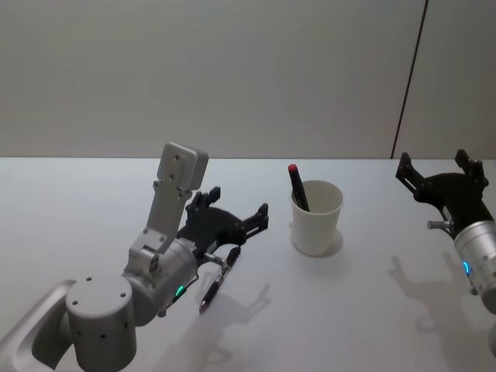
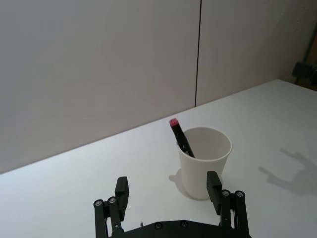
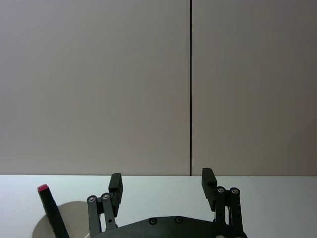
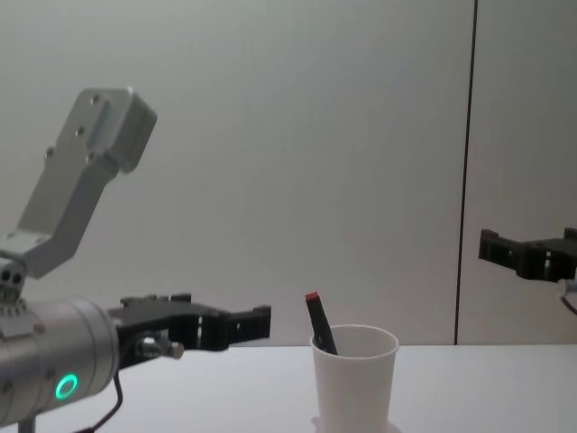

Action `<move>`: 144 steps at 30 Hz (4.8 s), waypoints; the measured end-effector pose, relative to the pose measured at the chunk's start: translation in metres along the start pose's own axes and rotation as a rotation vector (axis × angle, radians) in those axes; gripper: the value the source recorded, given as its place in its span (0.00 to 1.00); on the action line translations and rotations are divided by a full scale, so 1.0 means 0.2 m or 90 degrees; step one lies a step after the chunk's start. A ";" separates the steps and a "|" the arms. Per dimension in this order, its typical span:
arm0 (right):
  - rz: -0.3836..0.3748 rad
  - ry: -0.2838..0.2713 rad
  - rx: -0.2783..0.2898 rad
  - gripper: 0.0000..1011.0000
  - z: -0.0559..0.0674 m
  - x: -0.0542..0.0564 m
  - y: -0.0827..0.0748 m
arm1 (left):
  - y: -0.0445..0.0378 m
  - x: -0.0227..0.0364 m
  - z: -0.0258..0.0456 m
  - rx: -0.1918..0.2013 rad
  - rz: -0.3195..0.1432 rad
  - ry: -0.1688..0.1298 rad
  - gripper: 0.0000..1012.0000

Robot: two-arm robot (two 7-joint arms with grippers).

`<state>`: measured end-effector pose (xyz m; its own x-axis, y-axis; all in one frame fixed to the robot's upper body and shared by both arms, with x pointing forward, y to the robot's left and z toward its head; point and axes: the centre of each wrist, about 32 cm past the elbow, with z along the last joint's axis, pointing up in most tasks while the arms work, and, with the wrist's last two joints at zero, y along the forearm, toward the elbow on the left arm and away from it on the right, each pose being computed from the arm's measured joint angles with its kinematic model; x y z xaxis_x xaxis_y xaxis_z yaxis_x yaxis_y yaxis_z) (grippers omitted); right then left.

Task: Place the pen into the pen holder.

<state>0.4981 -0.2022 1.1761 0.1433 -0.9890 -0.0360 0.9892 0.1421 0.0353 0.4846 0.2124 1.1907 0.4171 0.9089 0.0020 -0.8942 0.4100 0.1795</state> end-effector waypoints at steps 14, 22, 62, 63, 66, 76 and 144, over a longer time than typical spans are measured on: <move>0.000 0.000 0.000 0.99 0.00 0.00 0.00 | 0.012 0.003 -0.054 0.081 0.025 0.044 0.99; 0.000 0.000 0.000 0.99 0.00 0.00 0.00 | 0.010 0.005 -0.067 0.136 0.035 0.041 0.99; 0.000 0.000 0.000 0.99 0.00 0.00 0.00 | -0.010 0.064 -0.191 0.247 0.035 0.035 0.99; 0.000 0.000 0.000 0.99 0.00 0.00 0.00 | -0.013 0.066 -0.195 0.249 0.035 0.035 0.99; 0.000 0.000 0.000 0.99 0.00 0.00 0.00 | -0.016 0.069 -0.201 0.253 0.035 0.034 0.99; 0.000 0.000 0.000 0.99 0.00 0.00 0.00 | -0.035 0.077 -0.224 0.275 0.037 0.025 0.99; 0.000 0.000 0.000 0.99 0.00 0.00 0.00 | 0.024 0.050 -0.233 0.165 0.108 -0.053 0.12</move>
<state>0.4978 -0.2022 1.1761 0.1436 -0.9890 -0.0357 0.9892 0.1424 0.0349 0.4769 0.2271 1.1459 0.2872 0.9488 0.1313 -0.8853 0.2106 0.4145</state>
